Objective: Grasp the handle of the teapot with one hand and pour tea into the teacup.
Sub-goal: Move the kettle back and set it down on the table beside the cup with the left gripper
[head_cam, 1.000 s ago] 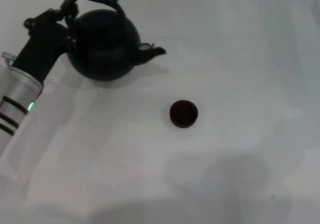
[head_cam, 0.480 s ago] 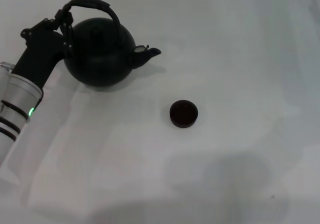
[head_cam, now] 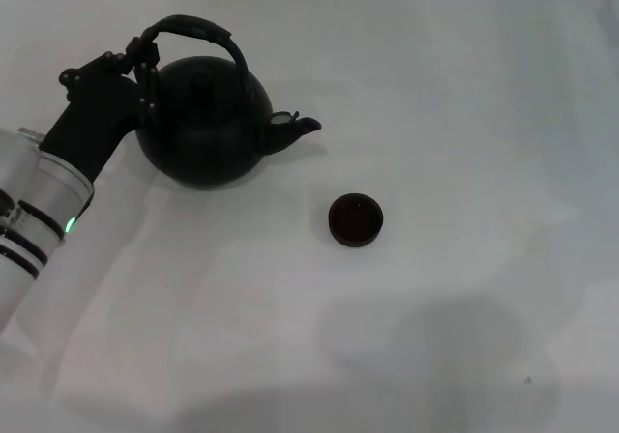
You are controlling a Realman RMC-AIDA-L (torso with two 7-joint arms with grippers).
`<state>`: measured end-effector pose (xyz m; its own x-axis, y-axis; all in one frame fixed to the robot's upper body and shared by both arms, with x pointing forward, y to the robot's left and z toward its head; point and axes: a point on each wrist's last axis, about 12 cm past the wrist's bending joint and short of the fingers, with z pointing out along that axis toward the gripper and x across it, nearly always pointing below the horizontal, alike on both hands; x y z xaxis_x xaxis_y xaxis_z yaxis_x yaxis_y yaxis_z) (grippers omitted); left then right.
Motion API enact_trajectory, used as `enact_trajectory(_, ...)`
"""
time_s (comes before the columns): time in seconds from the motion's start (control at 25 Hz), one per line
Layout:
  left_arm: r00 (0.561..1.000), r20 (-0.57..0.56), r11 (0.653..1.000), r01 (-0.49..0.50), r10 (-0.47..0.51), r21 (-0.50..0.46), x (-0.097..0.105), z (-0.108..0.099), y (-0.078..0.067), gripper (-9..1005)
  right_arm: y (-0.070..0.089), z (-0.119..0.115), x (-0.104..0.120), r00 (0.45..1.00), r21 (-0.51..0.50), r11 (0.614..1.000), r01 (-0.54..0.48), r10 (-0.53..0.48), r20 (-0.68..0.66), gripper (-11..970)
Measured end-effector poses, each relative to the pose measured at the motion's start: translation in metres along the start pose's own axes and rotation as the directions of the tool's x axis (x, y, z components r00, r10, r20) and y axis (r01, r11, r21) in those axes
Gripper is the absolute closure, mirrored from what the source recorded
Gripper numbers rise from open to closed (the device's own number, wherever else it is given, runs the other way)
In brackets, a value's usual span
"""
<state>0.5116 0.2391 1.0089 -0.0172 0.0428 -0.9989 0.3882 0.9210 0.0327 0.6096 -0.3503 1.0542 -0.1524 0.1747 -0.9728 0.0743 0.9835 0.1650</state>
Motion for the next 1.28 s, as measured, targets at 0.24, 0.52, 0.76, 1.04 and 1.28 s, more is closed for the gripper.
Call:
enact_trajectory(0.24,1.0,-0.011,1.0,-0.002,0.002,-0.001,0.0013,-0.0003,0.0006,881,0.0,0.0,0.0,1.0,0.0,1.0,0.0,0.0,0.0,96)
enact_trajectory(0.52,1.0,-0.016,1.0,-0.004,0.004,0.006,0.0018,-0.0009,0.0007,878,0.0003,0.0,-0.0005,1.0,-0.003,1.0,0.0,0.0,0.004,96)
enact_trajectory(0.76,1.0,-0.029,1.0,-0.004,0.004,0.005,0.0032,-0.0003,0.0005,875,0.0007,0.0003,-0.0009,1.0,-0.004,1.0,0.0,0.0,0.006,96)
enact_trajectory(1.04,1.0,-0.03,1.0,-0.006,0.007,0.007,0.0033,0.0002,-0.0004,800,0.0009,0.0004,-0.0012,1.0,-0.005,1.0,0.0,0.0,0.007,96)
enact_trajectory(1.28,1.0,-0.018,1.0,-0.005,0.005,0.01,0.0016,0.0006,-0.001,690,0.001,0.0004,-0.0012,1.0,-0.005,1.0,0.0,0.0,0.008,96)
